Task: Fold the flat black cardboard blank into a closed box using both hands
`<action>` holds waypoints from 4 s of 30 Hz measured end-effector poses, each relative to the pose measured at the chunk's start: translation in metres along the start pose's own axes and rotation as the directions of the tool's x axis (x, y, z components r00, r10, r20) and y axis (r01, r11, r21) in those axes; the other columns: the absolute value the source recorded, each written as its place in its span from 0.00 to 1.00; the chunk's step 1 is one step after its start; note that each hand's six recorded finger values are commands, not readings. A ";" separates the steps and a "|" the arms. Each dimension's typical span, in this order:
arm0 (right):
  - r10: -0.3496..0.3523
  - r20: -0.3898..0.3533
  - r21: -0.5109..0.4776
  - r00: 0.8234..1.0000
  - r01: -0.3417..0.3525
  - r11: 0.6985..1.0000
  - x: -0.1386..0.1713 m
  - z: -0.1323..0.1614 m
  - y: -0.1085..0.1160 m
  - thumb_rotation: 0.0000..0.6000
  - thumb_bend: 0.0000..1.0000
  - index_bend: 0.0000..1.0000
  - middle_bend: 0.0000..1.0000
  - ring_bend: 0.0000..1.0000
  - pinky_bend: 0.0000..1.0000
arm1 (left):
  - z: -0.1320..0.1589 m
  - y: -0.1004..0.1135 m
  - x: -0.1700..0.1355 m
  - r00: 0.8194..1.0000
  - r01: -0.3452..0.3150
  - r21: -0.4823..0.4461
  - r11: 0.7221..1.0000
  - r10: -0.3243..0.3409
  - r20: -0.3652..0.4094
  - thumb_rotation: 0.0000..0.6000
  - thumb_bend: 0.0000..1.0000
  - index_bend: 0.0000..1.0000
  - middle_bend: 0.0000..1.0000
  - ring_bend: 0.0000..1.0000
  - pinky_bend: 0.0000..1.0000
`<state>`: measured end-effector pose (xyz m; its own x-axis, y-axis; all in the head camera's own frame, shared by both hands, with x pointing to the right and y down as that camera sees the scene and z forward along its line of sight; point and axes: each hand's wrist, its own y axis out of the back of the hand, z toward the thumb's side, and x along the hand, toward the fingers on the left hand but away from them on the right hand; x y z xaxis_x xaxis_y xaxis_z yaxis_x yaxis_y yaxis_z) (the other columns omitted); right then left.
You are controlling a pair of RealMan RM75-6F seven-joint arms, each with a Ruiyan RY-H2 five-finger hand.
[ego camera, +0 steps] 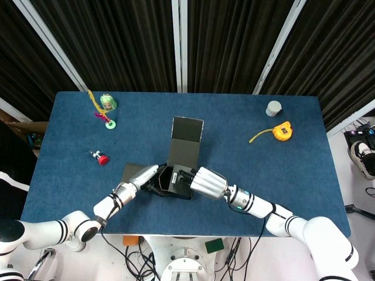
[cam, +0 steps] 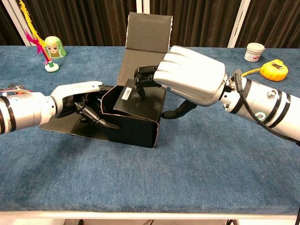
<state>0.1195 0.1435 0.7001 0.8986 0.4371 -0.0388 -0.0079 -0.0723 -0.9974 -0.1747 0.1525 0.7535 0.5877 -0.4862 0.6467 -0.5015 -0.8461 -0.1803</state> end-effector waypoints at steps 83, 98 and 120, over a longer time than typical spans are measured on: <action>0.082 -0.029 0.031 0.996 -0.081 0.996 0.012 0.003 -0.005 1.00 0.08 0.43 0.35 0.74 1.00 | -0.001 -0.003 -0.001 0.997 -0.073 0.122 0.990 0.071 0.018 0.78 0.06 0.37 0.38 0.54 0.88; 0.124 -0.012 0.011 0.992 -0.124 0.992 0.025 0.003 -0.018 1.00 0.15 0.43 0.38 0.74 1.00 | 0.001 -0.006 0.003 0.997 -0.078 0.153 0.985 0.075 0.027 0.78 0.06 0.43 0.45 0.55 0.88; 0.186 -0.039 0.024 0.982 -0.185 0.982 0.021 0.008 -0.029 1.00 0.37 0.81 0.78 0.79 1.00 | 0.002 -0.005 0.004 0.996 -0.092 0.126 0.988 0.090 0.022 0.78 0.06 0.45 0.48 0.56 0.88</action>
<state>0.1348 0.1615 0.7282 0.8979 0.3807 -0.2209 -0.1843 -0.1306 -0.9742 -0.1690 0.1545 0.7558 0.5538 -0.5651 0.6115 -0.4698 -0.8184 -0.3309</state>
